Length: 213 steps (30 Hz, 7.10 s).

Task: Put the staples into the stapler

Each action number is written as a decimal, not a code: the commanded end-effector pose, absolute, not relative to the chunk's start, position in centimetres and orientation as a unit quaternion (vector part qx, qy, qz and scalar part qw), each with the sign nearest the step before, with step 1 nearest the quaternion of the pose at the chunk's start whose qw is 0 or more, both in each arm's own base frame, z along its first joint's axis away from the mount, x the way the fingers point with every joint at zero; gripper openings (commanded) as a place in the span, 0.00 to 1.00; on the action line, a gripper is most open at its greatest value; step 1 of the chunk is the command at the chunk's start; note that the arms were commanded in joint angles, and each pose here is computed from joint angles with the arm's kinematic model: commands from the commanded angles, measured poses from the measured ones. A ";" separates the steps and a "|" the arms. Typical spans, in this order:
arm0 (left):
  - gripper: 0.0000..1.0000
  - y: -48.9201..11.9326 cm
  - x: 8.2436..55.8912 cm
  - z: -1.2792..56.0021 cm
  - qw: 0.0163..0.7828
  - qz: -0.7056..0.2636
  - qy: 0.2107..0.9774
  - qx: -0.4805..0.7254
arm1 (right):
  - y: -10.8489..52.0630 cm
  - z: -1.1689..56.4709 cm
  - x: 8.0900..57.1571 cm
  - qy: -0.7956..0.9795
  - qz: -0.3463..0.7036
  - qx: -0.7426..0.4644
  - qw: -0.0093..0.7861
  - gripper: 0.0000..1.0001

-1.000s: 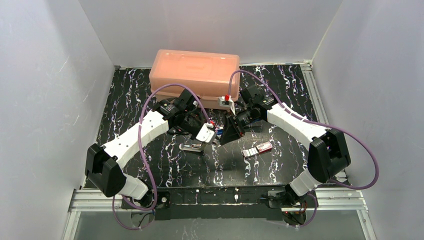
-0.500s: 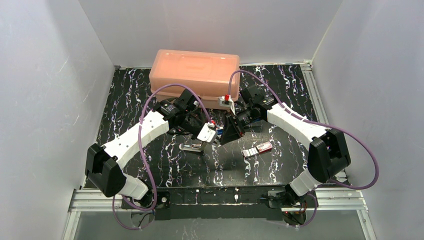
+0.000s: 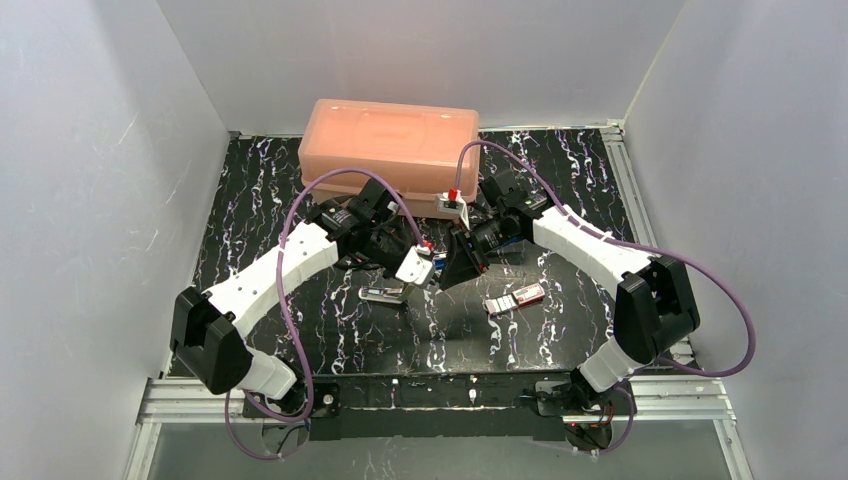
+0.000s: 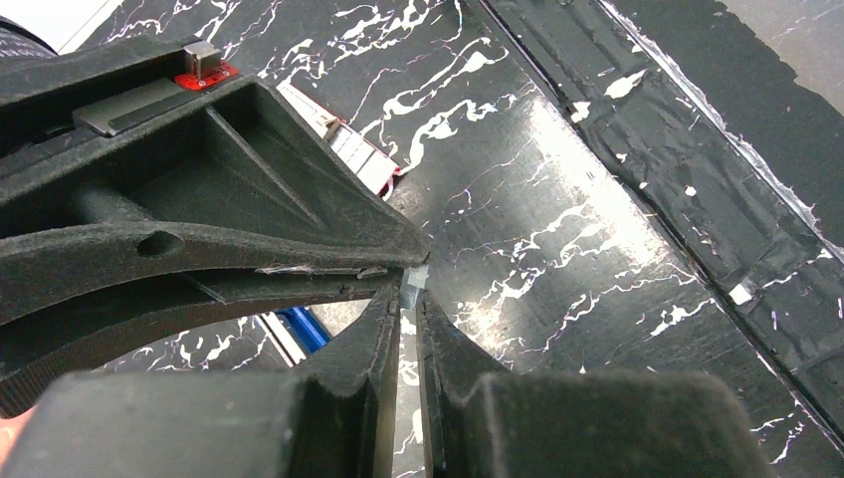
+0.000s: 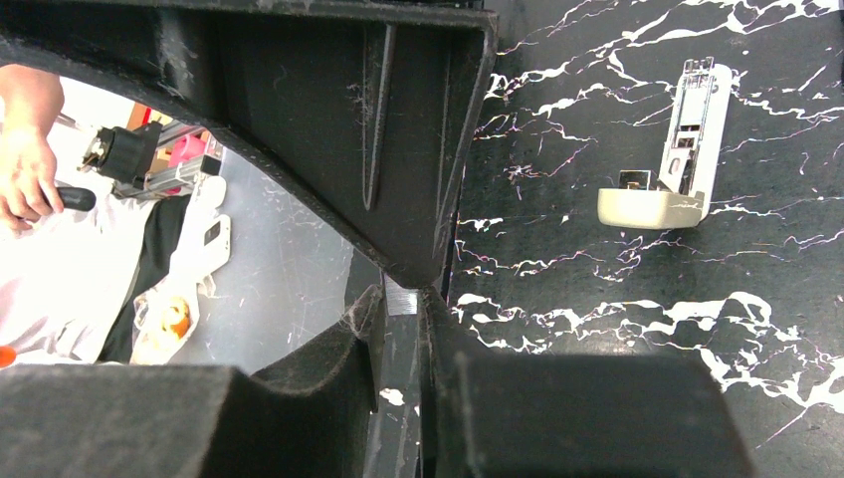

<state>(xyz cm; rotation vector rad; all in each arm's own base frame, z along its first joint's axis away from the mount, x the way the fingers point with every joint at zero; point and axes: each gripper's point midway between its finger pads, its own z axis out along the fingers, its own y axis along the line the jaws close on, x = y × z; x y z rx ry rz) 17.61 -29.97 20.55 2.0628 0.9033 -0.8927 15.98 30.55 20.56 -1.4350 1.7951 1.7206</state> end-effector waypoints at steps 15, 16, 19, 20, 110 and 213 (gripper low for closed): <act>0.00 -29.5 17.1 19.7 0.346 -0.351 0.394 0.776 | 29.5 21.0 17.6 0.631 0.545 -0.524 0.177 0.49; 0.00 -29.5 17.2 19.8 0.349 -0.356 0.403 0.767 | 29.1 21.1 18.0 0.633 0.536 -0.527 0.185 0.50; 0.00 -29.4 17.6 20.3 0.349 -0.383 0.456 0.724 | 28.1 21.8 19.6 0.642 0.500 -0.538 0.219 0.50; 0.00 -29.5 17.7 20.5 0.349 -0.393 0.471 0.708 | 27.8 22.1 20.1 0.644 0.488 -0.542 0.233 0.51; 0.48 -32.3 26.2 25.3 0.126 -0.644 0.751 0.066 | 26.2 25.6 25.5 0.617 0.314 -0.591 0.413 0.15; 0.99 -11.6 32.9 28.7 0.446 -0.455 0.770 0.028 | 31.8 7.3 32.2 0.571 0.228 -0.765 0.192 0.13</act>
